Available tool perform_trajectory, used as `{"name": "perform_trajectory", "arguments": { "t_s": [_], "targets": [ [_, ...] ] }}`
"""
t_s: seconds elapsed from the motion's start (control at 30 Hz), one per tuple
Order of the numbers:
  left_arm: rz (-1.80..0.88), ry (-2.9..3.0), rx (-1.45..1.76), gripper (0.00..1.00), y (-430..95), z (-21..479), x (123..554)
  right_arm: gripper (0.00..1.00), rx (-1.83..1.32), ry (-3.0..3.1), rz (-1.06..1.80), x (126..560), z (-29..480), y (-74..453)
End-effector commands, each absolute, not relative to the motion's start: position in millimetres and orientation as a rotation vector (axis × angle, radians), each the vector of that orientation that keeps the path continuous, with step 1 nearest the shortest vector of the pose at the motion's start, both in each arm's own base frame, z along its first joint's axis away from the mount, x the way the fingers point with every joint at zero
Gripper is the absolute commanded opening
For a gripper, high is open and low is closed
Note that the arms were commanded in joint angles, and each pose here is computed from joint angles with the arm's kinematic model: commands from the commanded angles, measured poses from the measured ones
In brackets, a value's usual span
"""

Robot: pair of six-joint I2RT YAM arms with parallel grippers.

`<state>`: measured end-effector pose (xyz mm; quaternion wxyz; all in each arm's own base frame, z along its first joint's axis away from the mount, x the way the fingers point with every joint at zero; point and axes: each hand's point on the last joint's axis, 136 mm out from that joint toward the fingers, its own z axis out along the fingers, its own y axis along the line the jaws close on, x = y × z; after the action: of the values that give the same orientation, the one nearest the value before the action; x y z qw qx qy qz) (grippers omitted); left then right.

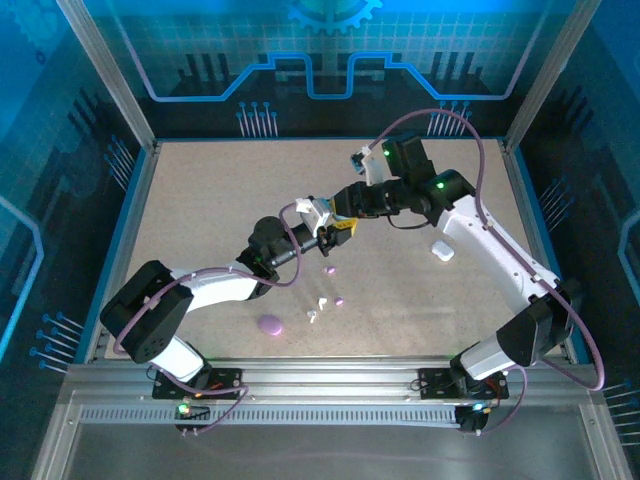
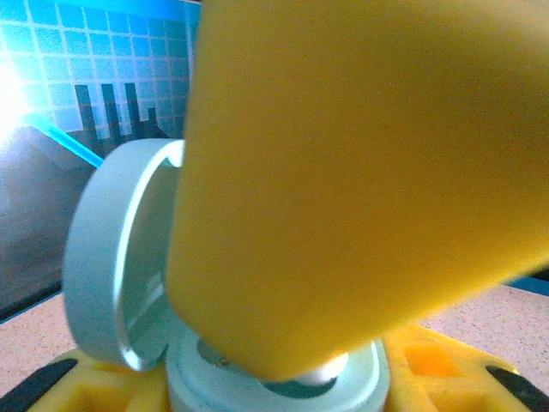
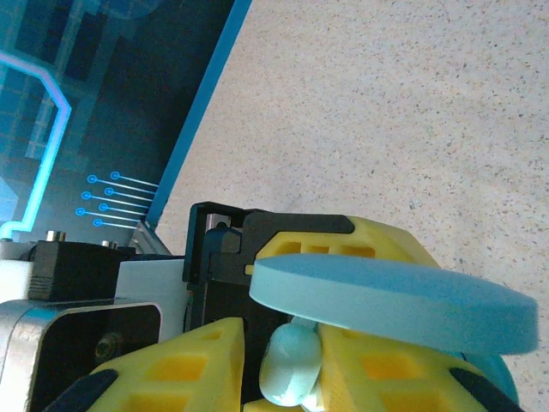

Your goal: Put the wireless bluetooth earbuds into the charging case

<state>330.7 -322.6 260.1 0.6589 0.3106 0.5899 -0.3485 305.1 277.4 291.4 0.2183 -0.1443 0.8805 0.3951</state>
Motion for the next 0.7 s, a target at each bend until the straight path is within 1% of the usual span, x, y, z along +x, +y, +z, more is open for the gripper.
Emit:
{"name": "perform_trajectory", "arguments": {
  "t_s": [0.0, 0.67],
  "targets": [
    [-0.807, 1.211, 0.69, 0.34, -327.0, 294.8, 324.8, 0.33, -0.389, 2.474, 1.007, 308.0, 283.2, 272.4],
    [-0.815, 1.224, 0.68, 0.34, -327.2, 292.5, 326.7, 0.35, -0.373, 2.458, 0.996, 306.0, 295.0, 268.9]
  ]
}}
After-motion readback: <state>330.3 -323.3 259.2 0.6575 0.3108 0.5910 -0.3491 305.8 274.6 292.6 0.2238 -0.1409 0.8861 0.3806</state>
